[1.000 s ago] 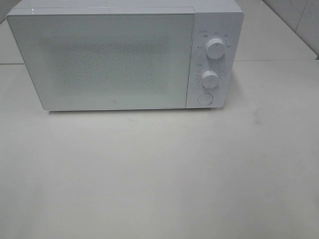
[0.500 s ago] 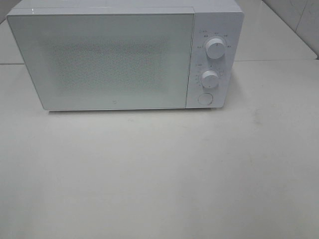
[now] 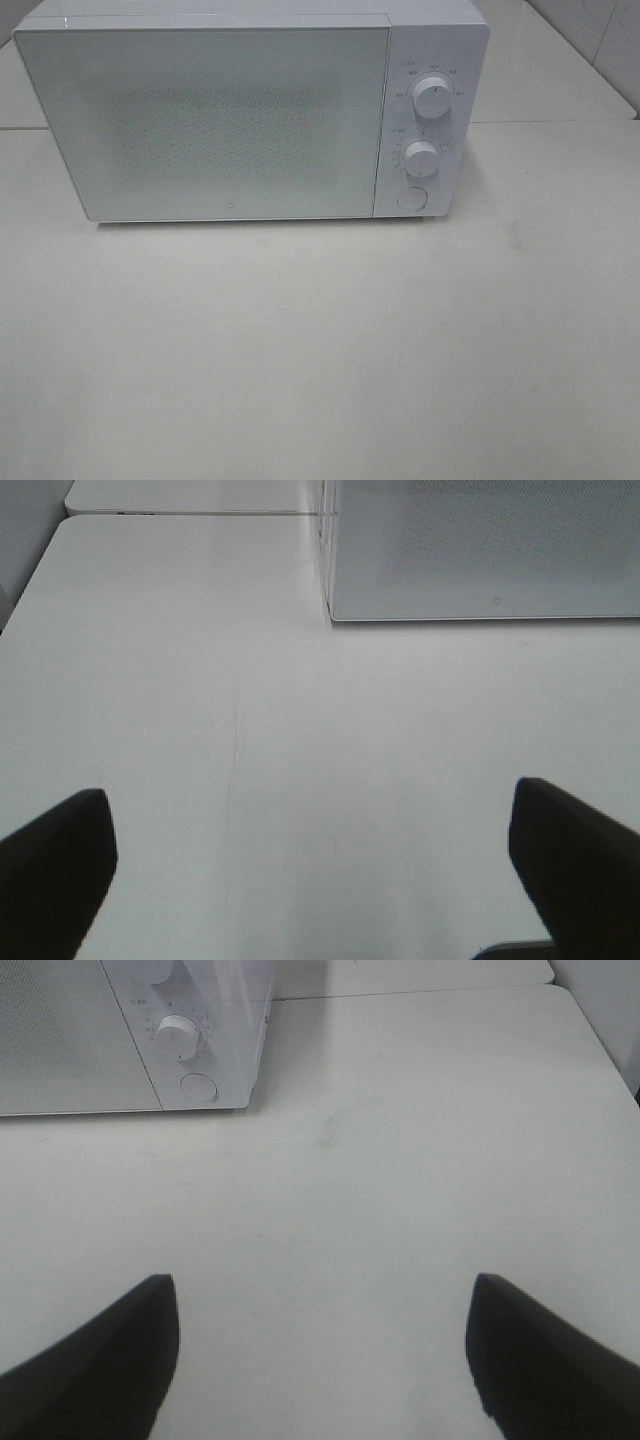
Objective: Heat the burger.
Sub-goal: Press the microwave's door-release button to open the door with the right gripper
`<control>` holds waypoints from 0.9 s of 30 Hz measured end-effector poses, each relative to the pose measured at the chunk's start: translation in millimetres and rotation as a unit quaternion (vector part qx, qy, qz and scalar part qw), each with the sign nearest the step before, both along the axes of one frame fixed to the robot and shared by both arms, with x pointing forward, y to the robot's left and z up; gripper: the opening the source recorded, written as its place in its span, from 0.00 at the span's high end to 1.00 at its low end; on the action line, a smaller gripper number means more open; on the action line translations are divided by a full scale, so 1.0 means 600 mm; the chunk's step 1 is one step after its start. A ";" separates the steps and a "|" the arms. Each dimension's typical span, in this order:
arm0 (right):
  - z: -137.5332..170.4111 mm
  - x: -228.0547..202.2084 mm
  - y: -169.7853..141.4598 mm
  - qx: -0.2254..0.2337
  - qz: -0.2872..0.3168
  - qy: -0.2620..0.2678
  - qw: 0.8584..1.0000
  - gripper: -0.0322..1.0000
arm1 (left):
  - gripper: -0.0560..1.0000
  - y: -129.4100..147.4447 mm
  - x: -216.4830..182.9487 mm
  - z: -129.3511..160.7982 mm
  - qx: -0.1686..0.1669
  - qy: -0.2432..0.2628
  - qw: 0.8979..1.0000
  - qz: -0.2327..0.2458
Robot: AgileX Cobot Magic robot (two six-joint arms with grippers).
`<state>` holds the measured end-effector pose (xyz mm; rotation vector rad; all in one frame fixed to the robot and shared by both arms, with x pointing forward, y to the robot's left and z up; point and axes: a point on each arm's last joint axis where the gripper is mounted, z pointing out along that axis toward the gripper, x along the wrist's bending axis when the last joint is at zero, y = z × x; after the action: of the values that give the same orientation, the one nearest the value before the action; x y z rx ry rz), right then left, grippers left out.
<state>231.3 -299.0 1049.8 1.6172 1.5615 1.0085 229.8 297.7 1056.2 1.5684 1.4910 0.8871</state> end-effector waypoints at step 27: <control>0.051 0.129 0.007 0.001 0.001 -0.036 0.999 0.23 | 0.01 0.000 0.000 0.000 0.000 0.000 1.000 0.000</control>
<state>308.9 -294.6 1080.3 1.5644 1.5151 1.0565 229.8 297.7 1056.2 1.5684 1.4910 0.8871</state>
